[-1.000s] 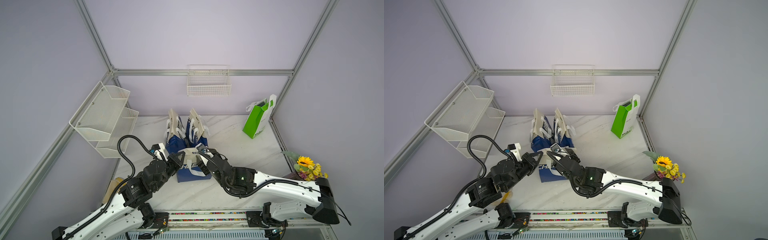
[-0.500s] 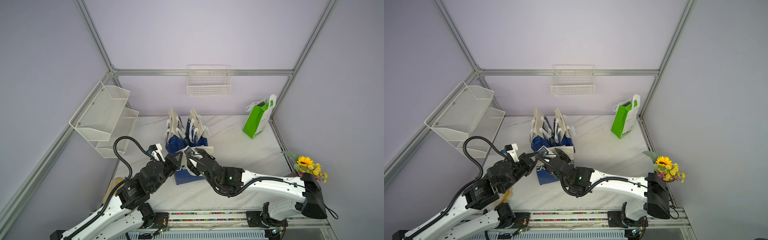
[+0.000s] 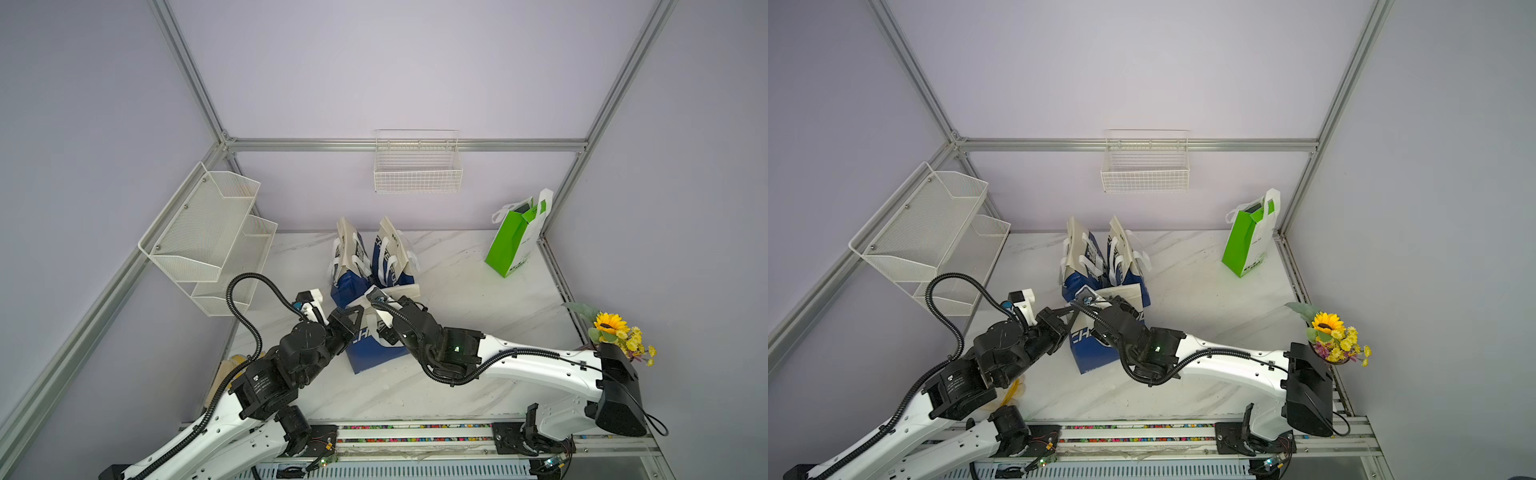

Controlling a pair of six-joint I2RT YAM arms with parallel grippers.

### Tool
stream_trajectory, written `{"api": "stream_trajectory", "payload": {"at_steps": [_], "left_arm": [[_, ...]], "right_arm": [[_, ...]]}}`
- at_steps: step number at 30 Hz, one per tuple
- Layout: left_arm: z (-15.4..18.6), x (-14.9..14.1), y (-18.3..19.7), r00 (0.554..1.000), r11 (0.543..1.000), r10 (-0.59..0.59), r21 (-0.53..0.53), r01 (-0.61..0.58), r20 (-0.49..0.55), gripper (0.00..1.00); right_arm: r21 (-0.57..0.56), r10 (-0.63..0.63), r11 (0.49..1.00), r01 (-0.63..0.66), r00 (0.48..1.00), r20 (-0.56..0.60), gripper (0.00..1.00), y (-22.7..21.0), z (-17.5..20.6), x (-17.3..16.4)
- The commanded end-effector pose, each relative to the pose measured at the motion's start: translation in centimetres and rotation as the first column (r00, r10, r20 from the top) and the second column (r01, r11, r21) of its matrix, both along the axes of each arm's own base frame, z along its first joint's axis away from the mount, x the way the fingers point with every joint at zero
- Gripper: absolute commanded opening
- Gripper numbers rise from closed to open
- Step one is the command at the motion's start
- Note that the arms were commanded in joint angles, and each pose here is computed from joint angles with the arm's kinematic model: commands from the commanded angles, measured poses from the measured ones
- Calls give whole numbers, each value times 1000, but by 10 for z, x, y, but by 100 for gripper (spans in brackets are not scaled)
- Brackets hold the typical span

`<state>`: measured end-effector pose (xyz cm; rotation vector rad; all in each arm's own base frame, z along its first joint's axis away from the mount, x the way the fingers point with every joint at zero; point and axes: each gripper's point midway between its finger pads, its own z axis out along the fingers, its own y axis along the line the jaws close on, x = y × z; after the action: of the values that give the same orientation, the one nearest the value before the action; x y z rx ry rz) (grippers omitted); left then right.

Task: Open the takeout bag
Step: Open the takeout bag at the center of the board.

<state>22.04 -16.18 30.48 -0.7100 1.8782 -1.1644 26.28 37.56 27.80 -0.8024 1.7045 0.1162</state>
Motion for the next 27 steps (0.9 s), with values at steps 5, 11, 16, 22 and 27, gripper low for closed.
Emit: {"api": "stream_trajectory", "payload": {"at_steps": [5, 11, 16, 22, 27], "left_arm": [[20, 29, 12, 1000, 999, -4, -43, 4, 4, 0], [18, 63, 5, 997, 998, -61, 25, 60, 37, 26], [37, 51, 3, 990, 991, -111, 92, 102, 92, 100], [32, 25, -44, 979, 981, -184, 82, 176, 91, 88], [26, 39, -71, 983, 986, -167, 17, 166, 73, 68]], "right_arm": [[109, -83, 990, 87, 996, -42, 0, -42, 22, 2], [136, -98, 984, 116, 987, -128, 0, -52, 15, -8], [134, -176, 971, 199, 970, -169, 0, -56, 10, -2], [149, -161, 971, 190, 969, -186, 0, -41, 9, 1], [177, -160, 965, 194, 968, -191, 0, -42, 10, 1]]}}
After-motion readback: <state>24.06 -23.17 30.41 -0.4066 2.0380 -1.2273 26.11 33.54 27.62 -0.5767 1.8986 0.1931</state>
